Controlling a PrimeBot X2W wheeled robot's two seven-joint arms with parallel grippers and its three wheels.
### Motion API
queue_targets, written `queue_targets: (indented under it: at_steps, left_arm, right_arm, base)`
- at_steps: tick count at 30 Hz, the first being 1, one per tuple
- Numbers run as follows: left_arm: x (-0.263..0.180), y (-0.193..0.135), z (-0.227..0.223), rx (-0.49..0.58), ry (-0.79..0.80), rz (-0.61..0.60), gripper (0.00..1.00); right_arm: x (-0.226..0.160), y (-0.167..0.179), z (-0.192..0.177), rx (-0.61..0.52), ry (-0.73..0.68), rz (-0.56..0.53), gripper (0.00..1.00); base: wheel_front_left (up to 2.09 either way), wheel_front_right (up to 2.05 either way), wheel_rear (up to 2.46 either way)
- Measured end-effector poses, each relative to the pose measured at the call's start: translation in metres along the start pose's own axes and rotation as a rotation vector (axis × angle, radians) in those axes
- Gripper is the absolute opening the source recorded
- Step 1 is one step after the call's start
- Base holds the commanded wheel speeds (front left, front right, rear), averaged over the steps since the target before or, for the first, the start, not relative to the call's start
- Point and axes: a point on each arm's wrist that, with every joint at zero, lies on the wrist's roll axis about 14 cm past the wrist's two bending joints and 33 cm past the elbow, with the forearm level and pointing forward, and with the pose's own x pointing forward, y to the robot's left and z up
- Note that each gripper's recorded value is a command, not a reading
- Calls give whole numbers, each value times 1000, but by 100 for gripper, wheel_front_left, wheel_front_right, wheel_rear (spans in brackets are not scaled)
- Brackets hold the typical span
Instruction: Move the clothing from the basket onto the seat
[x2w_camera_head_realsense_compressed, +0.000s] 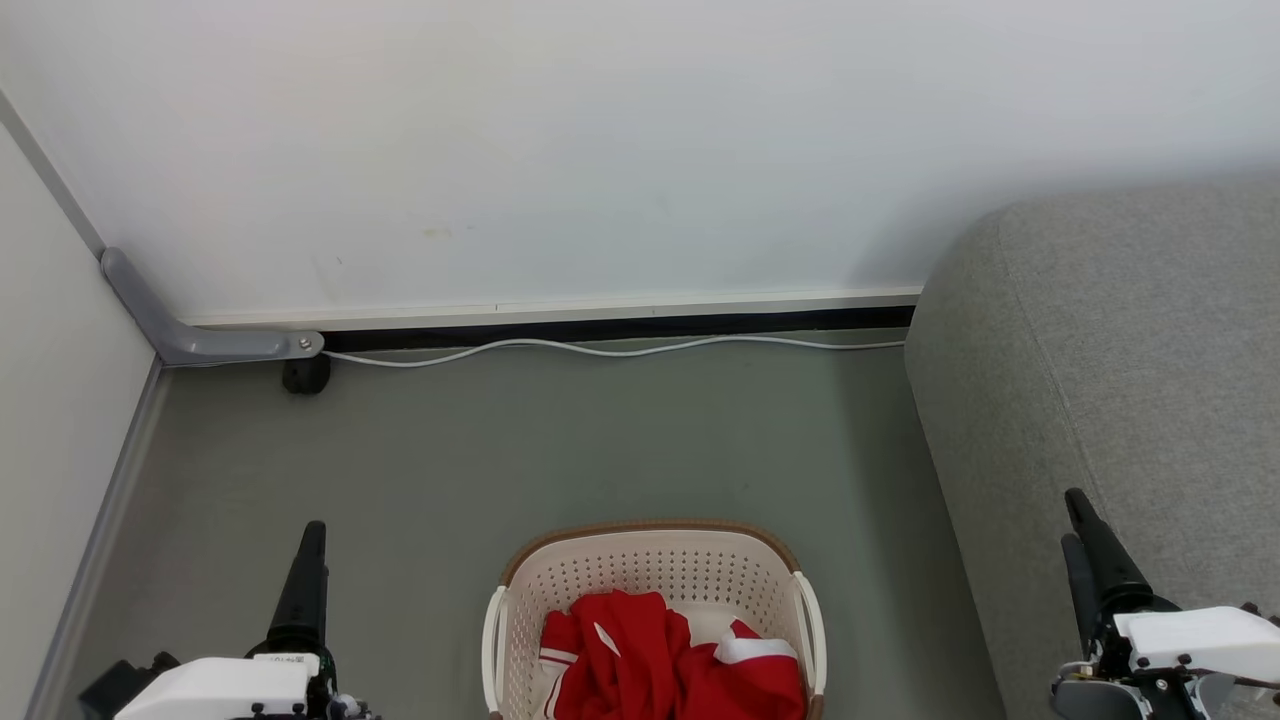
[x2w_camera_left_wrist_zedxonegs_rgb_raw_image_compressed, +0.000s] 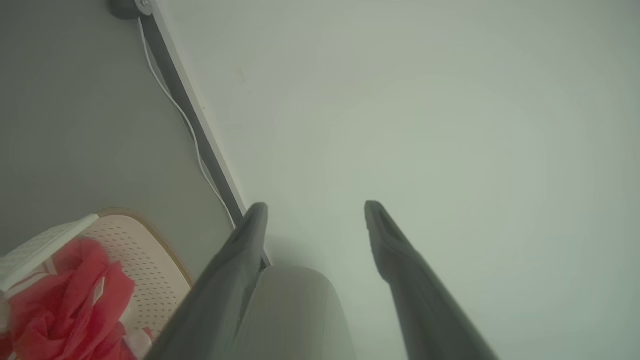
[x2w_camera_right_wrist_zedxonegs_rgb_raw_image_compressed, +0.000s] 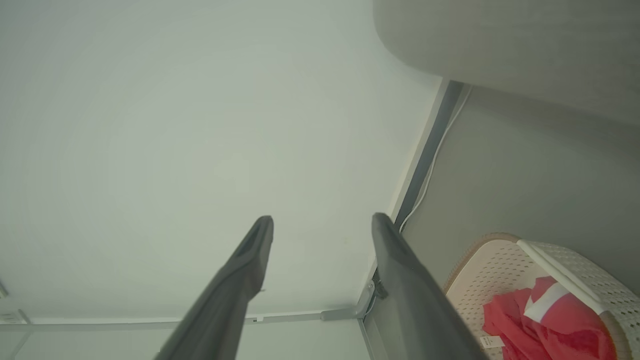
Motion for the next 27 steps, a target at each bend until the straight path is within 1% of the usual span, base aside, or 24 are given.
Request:
queue_targets:
  at_steps: [2,8,17,27]
  left_arm:
    - [3,-3,0,47,-2,-5,100]
    - [4,-4,-1,127,-1,-10,100]
    - [9,-11,1,310,-2,-29,100]
    - [11,-12,-1,484,-4,-34,100]
  right_arm:
    - [1,0,1,-36,-3,-1,100]
    - [5,5,3,-115,-6,10,100]
    - [10,11,3,-265,-4,25,100]
    - [15,16,0,-430,11,42,100]
  base:
    - [0,0,0]
    - [0,0,0]
    - [0,0,0]
    - [0,0,0]
